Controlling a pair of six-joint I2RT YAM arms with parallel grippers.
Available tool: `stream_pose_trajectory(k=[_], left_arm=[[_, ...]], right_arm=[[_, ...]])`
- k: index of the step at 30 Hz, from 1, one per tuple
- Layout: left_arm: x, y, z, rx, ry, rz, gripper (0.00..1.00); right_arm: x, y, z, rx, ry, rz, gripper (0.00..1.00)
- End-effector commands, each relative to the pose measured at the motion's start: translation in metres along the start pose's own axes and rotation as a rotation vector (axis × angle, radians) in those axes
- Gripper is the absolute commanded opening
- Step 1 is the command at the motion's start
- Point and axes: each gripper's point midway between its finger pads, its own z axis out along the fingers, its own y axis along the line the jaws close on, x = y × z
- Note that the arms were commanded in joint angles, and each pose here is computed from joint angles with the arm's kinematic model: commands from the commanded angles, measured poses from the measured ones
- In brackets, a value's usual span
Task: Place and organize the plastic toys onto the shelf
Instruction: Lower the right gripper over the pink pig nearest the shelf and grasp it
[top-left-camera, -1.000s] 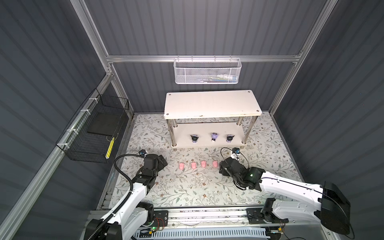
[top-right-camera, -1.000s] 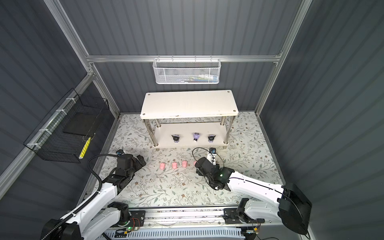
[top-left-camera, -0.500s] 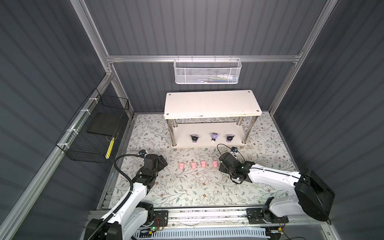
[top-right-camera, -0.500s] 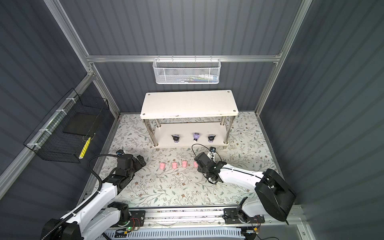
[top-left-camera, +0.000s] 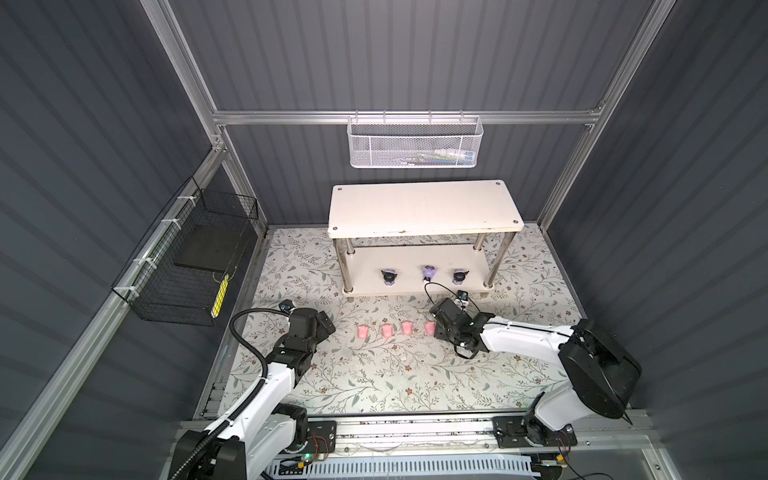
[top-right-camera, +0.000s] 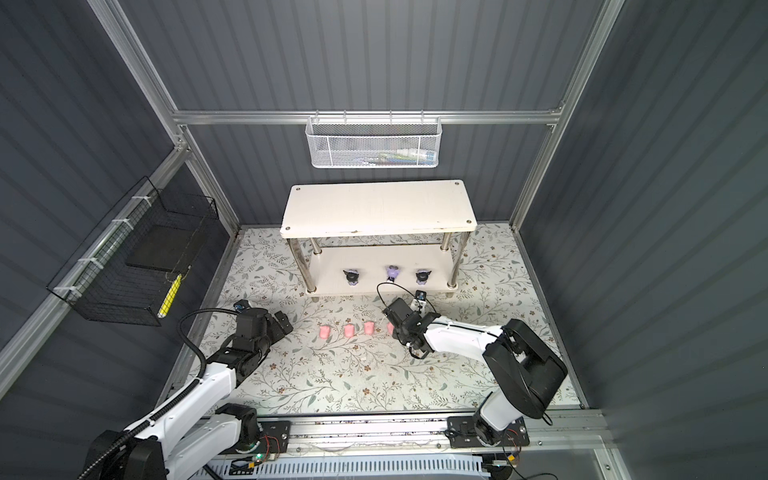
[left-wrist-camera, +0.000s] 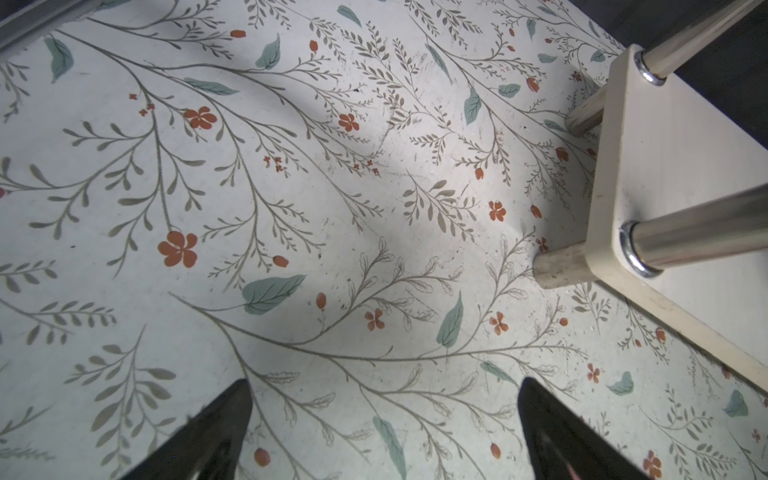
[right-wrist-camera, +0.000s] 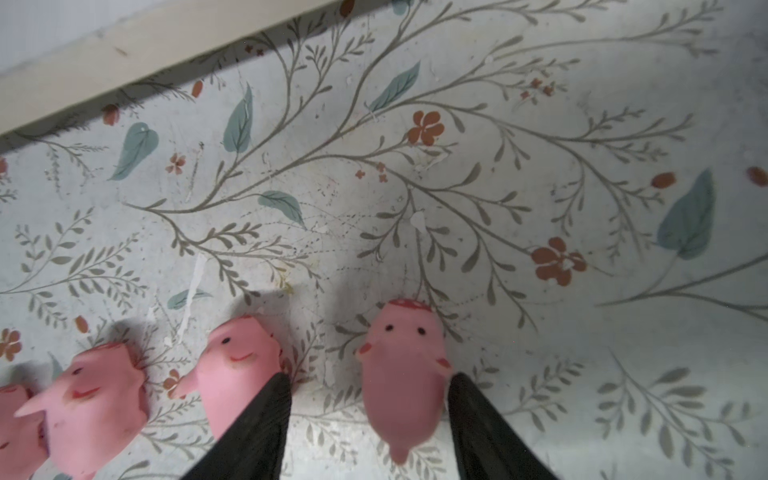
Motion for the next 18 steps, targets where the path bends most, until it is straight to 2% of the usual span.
stream_pose_trajectory(k=[1,11,18], left_arm=[[0.002,-0.001,0.001,0.007,0.003,0.006,1.0],[0.006,0.003,0.003,0.0,0.008,0.003,1.0],[0.005,0.004,0.002,-0.006,0.001,0.006,1.0]], right_arm=[[0.002,-0.007,0.002,0.047,0.019,-0.006,0.63],[0.003,-0.015,0.009,0.062,0.042,0.021,0.63],[0.002,-0.014,0.014,0.064,0.056,0.02,0.58]])
